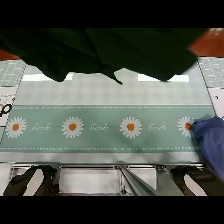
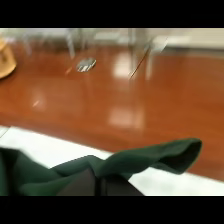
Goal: Fold the shirts.
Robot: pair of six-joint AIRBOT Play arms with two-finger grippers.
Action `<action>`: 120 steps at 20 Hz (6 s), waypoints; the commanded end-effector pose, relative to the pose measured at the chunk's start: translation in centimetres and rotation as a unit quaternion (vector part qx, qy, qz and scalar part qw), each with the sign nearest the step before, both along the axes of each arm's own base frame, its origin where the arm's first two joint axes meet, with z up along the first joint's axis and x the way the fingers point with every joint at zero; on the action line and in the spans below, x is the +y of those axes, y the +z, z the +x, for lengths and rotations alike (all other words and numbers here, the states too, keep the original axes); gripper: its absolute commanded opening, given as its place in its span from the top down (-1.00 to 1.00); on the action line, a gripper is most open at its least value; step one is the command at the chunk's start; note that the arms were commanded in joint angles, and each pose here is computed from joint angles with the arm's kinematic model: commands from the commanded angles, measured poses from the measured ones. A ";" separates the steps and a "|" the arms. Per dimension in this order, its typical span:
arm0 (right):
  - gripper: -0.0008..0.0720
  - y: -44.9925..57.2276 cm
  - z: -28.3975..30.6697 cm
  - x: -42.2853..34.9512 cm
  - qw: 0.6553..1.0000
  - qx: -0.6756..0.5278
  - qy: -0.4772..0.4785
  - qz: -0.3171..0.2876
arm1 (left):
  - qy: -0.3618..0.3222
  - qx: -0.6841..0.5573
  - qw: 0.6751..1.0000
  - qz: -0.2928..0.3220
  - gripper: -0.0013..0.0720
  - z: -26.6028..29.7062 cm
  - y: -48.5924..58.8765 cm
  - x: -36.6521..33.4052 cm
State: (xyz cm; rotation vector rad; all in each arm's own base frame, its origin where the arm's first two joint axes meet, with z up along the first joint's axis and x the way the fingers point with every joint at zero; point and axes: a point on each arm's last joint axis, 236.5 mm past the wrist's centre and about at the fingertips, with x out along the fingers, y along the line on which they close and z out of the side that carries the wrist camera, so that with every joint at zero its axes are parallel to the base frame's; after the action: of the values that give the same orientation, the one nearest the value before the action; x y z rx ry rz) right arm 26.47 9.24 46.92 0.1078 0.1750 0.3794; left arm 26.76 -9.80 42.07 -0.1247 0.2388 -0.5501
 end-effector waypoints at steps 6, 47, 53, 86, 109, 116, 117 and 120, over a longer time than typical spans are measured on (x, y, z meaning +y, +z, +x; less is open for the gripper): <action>0.91 -4.3 -15.3 -11.9 0.970 0.073 -0.230 -0.033 | 0.128 -0.047 0.987 0.081 0.90 -7.7 2.2 2.6; -0.14 -48.9 16.0 -17.3 0.799 0.559 -0.142 0.173 | 0.041 0.609 0.791 -0.038 -0.43 5.3 -43.9 6.3; -0.14 -53.0 12.3 -13.2 0.786 0.560 -0.106 0.238 | 0.105 0.658 0.740 -0.092 -0.43 -5.1 -47.6 3.4; -0.14 -57.2 23.0 -8.5 0.795 0.553 -0.042 0.245 | 0.047 0.636 0.756 -0.148 0.90 -1.8 -50.8 -7.3; 0.91 -6.6 13.2 -13.8 0.982 0.112 -0.136 0.071 | 0.072 -0.011 0.988 -0.139 0.91 4.3 1.4 2.6; 0.91 0.2 -1.6 -11.8 0.974 0.022 -0.225 -0.013 | 0.180 -0.186 0.965 -0.050 0.91 -6.7 9.4 3.6; 0.91 0.9 -3.7 -11.0 0.972 0.004 -0.232 -0.022 | 0.207 -0.210 0.955 -0.021 0.91 -8.6 10.1 3.7; 0.91 2.0 -9.4 -9.2 0.963 -0.032 -0.264 -0.039 | 0.257 -0.264 0.930 0.017 0.91 -13.6 11.9 3.4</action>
State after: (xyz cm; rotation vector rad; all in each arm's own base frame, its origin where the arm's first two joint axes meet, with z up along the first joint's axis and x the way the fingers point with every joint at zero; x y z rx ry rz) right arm 22.68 -1.35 47.95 0.1023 0.1563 -0.0806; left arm 17.83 -6.50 52.30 -0.0996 -0.2158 -0.1752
